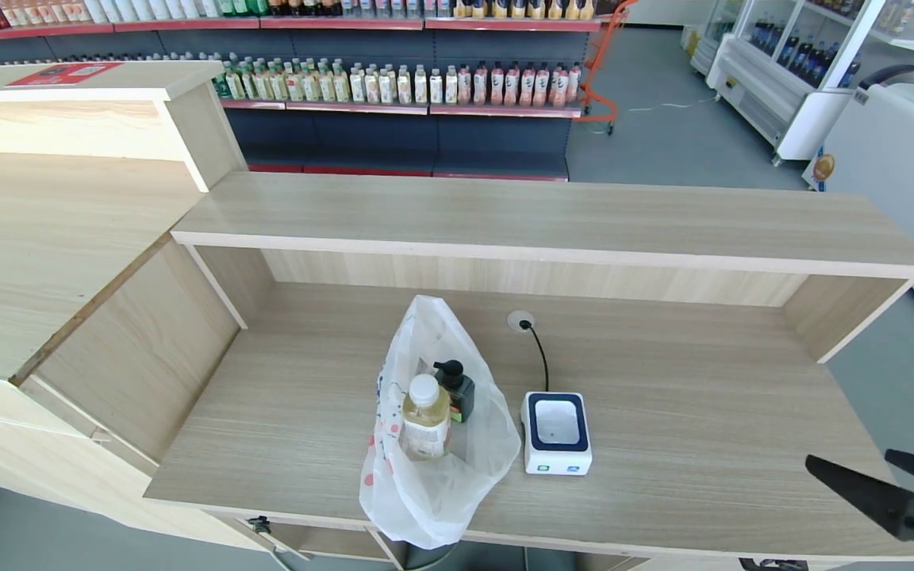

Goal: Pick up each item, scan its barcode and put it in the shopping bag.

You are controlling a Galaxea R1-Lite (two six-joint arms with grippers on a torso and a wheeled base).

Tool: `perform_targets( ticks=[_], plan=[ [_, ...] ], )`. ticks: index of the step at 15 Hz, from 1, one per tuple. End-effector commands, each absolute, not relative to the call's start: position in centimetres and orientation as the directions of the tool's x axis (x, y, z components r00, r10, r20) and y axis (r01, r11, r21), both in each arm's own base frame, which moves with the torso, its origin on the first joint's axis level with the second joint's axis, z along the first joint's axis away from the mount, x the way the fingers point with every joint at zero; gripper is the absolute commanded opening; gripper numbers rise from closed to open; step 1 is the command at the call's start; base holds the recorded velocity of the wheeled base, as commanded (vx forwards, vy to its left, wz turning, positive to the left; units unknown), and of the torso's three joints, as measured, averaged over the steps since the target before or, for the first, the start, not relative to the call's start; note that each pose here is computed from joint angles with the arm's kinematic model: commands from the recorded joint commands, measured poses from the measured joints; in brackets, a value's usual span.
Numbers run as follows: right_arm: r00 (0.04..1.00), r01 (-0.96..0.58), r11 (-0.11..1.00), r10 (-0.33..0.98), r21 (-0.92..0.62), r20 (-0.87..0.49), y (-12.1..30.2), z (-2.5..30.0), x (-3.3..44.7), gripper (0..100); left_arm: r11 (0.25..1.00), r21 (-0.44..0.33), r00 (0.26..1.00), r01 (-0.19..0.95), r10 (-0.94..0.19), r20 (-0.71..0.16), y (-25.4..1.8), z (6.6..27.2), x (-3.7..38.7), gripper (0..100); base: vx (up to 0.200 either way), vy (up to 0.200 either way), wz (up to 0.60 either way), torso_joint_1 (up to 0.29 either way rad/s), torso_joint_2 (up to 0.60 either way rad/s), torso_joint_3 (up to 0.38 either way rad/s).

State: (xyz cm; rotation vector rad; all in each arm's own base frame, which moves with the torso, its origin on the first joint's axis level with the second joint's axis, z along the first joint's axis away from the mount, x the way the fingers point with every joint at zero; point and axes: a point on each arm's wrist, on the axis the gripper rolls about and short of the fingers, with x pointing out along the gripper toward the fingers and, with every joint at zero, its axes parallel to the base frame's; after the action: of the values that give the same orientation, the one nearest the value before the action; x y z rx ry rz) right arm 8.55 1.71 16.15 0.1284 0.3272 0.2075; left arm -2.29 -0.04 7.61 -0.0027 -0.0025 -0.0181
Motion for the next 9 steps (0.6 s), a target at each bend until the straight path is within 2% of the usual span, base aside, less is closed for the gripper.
perform_targets(
  ticks=[1,5,9],
  plan=[
    [0.99,-0.014,0.999,0.02,0.044,-0.136,0.0,8.6,-0.5,100,1.0,-0.003,1.0,0.017,-0.017,0.003,0.0,7.6,-2.3,100,0.0,0.0,0.0,0.0,0.0,0.0],
    [1.0,-0.006,1.0,0.006,0.011,-0.005,0.0,7.5,-2.3,100,1.0,-0.003,1.0,0.018,-0.018,0.003,0.0,7.6,-2.3,100,0.0,0.0,0.0,0.0,0.0,0.0],
    [1.0,-0.002,1.0,0.002,0.003,-0.003,0.0,7.6,-2.3,100,1.0,-0.003,1.0,0.017,-0.017,0.003,0.0,7.6,-2.3,100,0.0,0.0,0.0,0.0,0.0,0.0]
  ],
)
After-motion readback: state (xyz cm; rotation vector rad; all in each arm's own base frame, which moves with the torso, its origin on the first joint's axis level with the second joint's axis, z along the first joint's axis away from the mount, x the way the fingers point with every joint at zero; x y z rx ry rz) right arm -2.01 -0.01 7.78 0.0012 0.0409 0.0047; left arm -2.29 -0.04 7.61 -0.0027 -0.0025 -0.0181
